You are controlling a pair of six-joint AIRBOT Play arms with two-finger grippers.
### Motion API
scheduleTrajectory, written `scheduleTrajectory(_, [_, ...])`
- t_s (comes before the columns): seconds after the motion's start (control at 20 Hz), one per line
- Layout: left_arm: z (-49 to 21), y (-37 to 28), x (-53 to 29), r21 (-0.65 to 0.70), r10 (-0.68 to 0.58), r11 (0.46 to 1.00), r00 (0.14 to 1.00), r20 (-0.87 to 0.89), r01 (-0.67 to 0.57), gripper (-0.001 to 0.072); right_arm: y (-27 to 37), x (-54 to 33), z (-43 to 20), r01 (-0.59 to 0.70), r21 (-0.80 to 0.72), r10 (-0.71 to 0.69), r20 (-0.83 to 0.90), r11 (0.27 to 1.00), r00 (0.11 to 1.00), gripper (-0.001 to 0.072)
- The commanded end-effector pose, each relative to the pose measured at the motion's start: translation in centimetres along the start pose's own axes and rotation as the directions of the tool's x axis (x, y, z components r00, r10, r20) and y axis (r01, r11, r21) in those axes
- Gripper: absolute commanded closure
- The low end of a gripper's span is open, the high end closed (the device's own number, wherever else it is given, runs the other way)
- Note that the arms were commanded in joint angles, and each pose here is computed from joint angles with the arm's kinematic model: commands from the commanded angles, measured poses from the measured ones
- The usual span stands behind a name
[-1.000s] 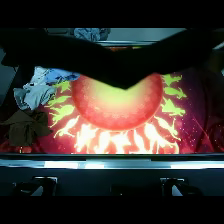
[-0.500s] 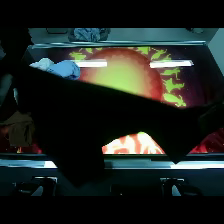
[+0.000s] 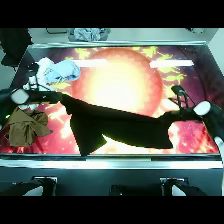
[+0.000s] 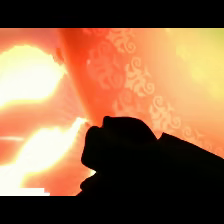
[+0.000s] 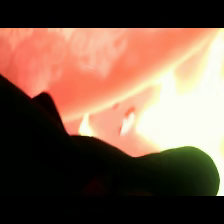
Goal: Fold the shirts.
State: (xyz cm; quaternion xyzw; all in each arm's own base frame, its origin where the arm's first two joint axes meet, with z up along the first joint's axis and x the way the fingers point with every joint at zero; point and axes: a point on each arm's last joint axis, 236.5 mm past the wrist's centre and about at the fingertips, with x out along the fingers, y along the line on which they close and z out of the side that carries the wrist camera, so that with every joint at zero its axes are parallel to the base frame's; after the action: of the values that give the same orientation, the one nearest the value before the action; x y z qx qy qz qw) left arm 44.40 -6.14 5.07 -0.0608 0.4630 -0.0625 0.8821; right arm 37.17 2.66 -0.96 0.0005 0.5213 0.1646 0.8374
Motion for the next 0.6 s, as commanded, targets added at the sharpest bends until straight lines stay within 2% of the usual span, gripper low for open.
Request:
scheduleTrajectory(0.0, [0.3,0.3,6.9,-0.043,-0.017,0.999,0.996,-0.084,0.014,0.0677,-3.6,4.7,6.6,0.017,0.115,-0.035,0.158,0.993,0.987,0.0669])
scheduleTrajectory(0.15, [-0.3,-1.8,9.7,-0.153,-0.120,0.983,0.983,-0.139,0.099,0.0673,-2.9,6.8,7.9,-0.077,0.209,0.040,0.177,0.975,0.983,0.0668])
scheduleTrajectory(0.2, [-0.4,-2.3,9.8,-0.182,-0.147,0.976,0.979,-0.143,0.119,0.0619,-2.6,6.8,8.2,-0.096,0.225,0.054,0.187,0.970,0.981,0.0626])
scheduleTrajectory(0.25, [-0.3,-2.4,9.3,-0.189,-0.156,0.974,0.975,-0.156,0.126,0.0363,-2.5,6.1,8.8,-0.103,0.210,0.061,0.195,0.972,0.979,0.0455])
scheduleTrajectory(0.3, [-0.2,-1.9,8.1,-0.188,-0.159,0.974,0.969,-0.188,0.124,0.0095,-2.3,4.4,9.7,-0.110,0.145,0.079,0.204,0.983,0.976,0.0228])
scheduleTrajectory(0.35, [-0.3,-0.8,6.6,-0.173,-0.148,0.979,0.961,-0.235,0.108,0.0025,-2.3,2.2,10.3,-0.114,0.067,0.098,0.203,0.991,0.974,0.0080])
scheduleTrajectory(0.45, [-1.9,2.7,3.2,-0.126,-0.092,0.991,0.932,-0.352,0.050,0.0027,-5.0,-2.6,9.3,-0.052,-0.014,0.053,0.140,0.999,0.989,0.0052])
scheduleTrajectory(0.55, [-5.2,5.1,1.1,-0.183,-0.093,0.983,0.892,-0.443,0.012,0.0029,-9.6,-5.5,4.5,0.027,0.055,-0.028,0.003,0.998,1.000,0.0053])
